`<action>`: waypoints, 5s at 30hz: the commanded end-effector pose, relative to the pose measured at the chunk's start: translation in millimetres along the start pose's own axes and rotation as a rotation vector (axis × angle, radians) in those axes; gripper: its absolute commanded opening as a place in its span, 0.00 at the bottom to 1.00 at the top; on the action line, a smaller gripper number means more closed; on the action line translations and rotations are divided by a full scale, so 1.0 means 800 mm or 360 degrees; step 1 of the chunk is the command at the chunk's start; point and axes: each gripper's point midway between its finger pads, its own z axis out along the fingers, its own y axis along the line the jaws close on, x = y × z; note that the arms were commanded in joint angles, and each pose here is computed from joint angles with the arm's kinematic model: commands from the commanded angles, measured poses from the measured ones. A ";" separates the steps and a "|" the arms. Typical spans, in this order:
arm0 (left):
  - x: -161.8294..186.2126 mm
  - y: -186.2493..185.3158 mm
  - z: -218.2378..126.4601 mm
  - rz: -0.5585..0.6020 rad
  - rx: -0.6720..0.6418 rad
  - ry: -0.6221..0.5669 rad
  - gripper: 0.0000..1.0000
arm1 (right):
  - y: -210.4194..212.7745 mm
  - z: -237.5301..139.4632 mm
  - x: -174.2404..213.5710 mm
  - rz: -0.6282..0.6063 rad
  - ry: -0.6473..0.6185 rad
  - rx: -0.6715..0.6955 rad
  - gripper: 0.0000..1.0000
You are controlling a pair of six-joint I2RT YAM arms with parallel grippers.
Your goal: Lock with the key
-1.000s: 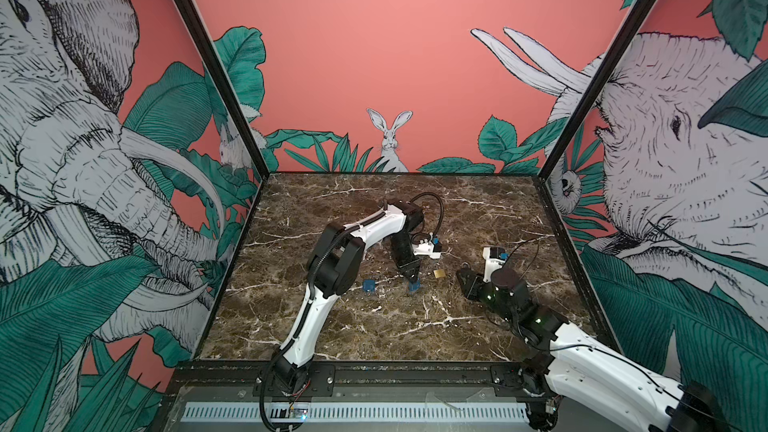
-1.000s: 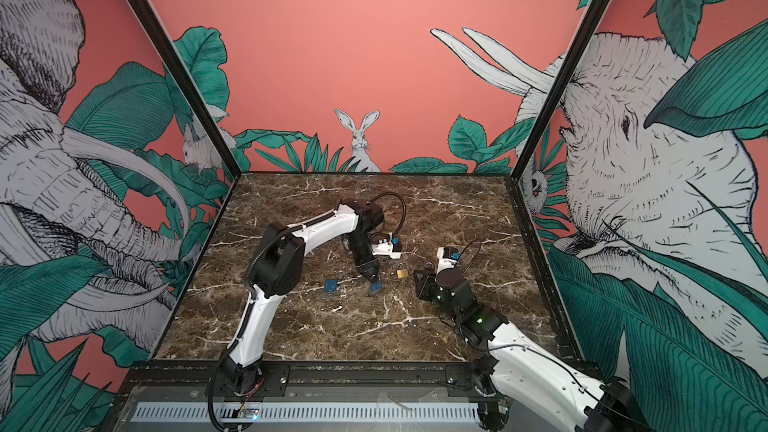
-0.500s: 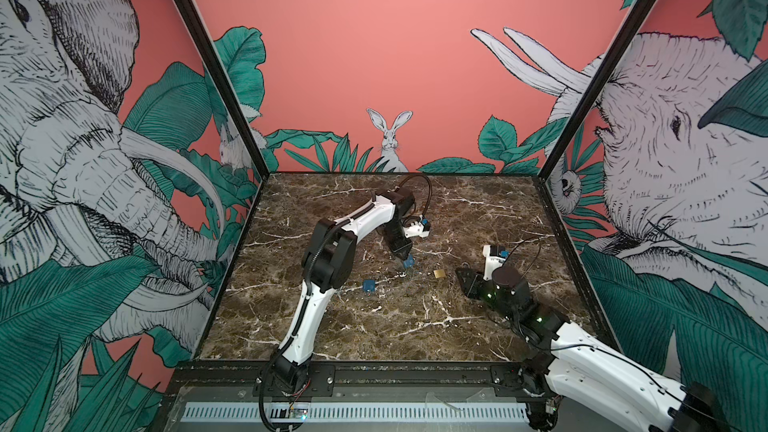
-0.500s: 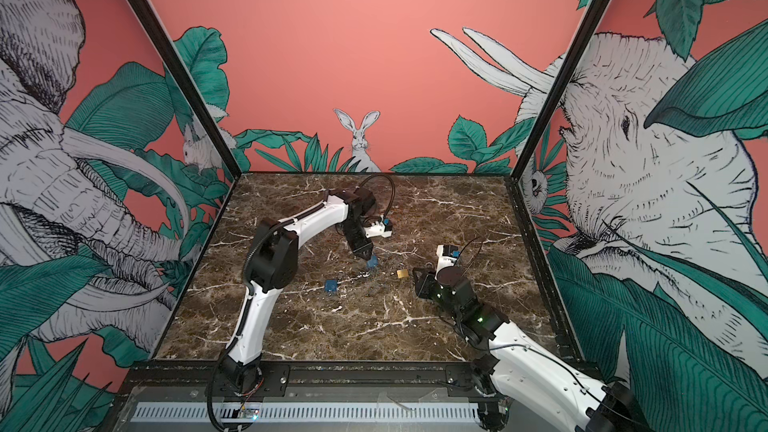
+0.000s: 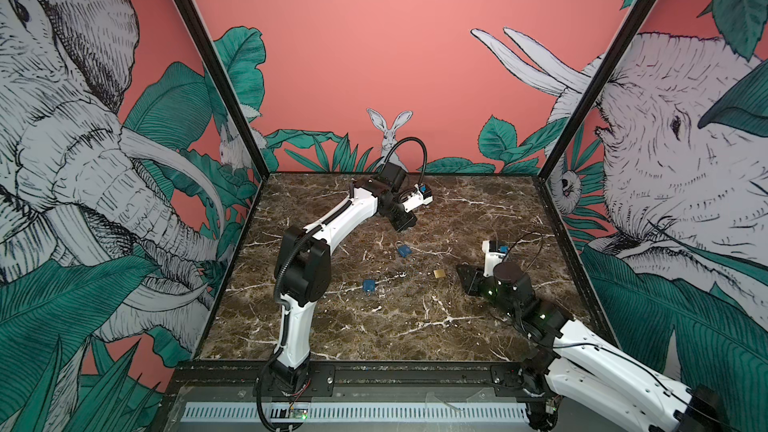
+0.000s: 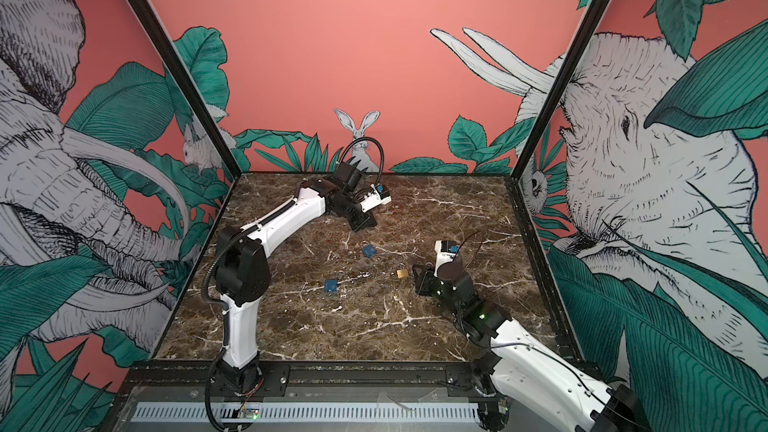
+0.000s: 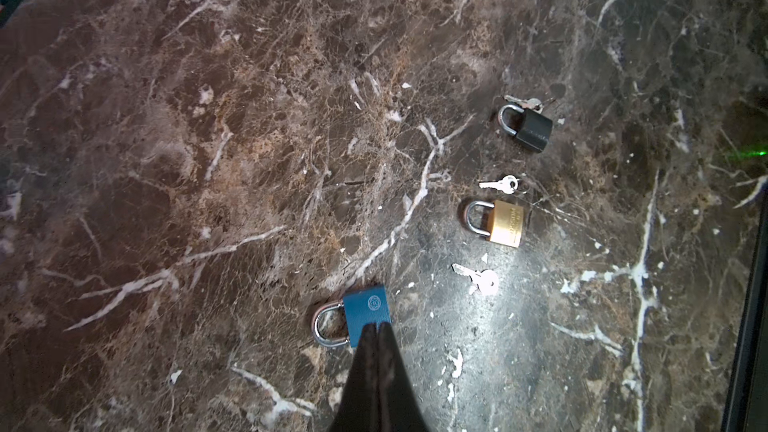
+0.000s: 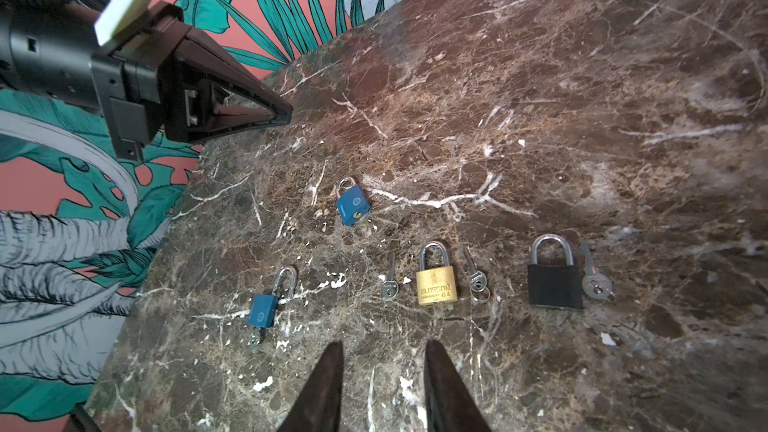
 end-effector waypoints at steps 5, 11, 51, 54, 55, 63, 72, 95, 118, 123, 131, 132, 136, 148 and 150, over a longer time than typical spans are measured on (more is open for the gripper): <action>-0.015 -0.005 -0.090 -0.0449 -0.0298 -0.0490 0.00 | 0.044 -0.001 -0.017 -0.0245 0.0115 0.0043 0.41; 0.064 -0.015 -0.138 -0.0889 -0.0562 -0.0750 0.06 | 0.114 0.037 0.003 -0.0497 0.0218 0.0090 0.40; 0.305 -0.017 -0.220 -0.1599 -0.1114 -0.1022 0.59 | 0.211 0.223 0.200 -0.0592 0.0798 0.0297 0.57; 0.304 -0.019 -0.219 -0.1594 -0.1088 -0.1023 0.59 | 0.205 0.231 0.205 -0.0618 0.0800 0.0340 0.56; 0.303 -0.018 -0.218 -0.1595 -0.1086 -0.1024 0.59 | 0.202 0.232 0.205 -0.0622 0.0793 0.0356 0.55; 0.305 -0.019 -0.217 -0.1569 -0.1091 -0.1009 0.59 | 0.193 0.239 0.212 -0.0656 0.0819 0.0409 0.52; 0.304 -0.020 -0.209 -0.1561 -0.1054 -0.0982 0.59 | 0.181 0.242 0.234 -0.0666 0.0905 0.0426 0.49; 0.252 -0.025 -0.169 -0.1497 -0.0625 -0.1002 0.46 | 0.167 0.197 0.159 -0.0840 0.0818 -0.0166 0.00; 0.105 -0.123 -0.120 -0.1177 0.0547 -0.0930 0.57 | 0.206 0.080 0.047 -0.1284 0.0535 -0.0507 0.00; 0.098 -0.132 -0.113 -0.1153 0.0591 -0.0889 0.54 | 0.208 0.072 0.041 -0.1307 0.0521 -0.0506 0.00; 0.092 -0.141 -0.100 -0.1135 0.0644 -0.0834 0.49 | 0.214 0.064 0.032 -0.1330 0.0489 -0.0523 0.00; 0.091 -0.143 -0.099 -0.1131 0.0654 -0.0829 0.48 | 0.214 0.064 0.032 -0.1332 0.0487 -0.0522 0.00; 0.086 -0.148 -0.096 -0.1114 0.0685 -0.0815 0.46 | 0.218 0.063 0.035 -0.1345 0.0497 -0.0540 0.00; 0.081 -0.164 -0.091 -0.1082 0.0821 -0.0780 0.34 | 0.219 0.063 0.030 -0.1413 0.0464 -0.0495 0.00; 0.081 -0.167 -0.092 -0.1078 0.0839 -0.0778 0.32 | 0.217 0.064 0.029 -0.1431 0.0457 -0.0476 0.00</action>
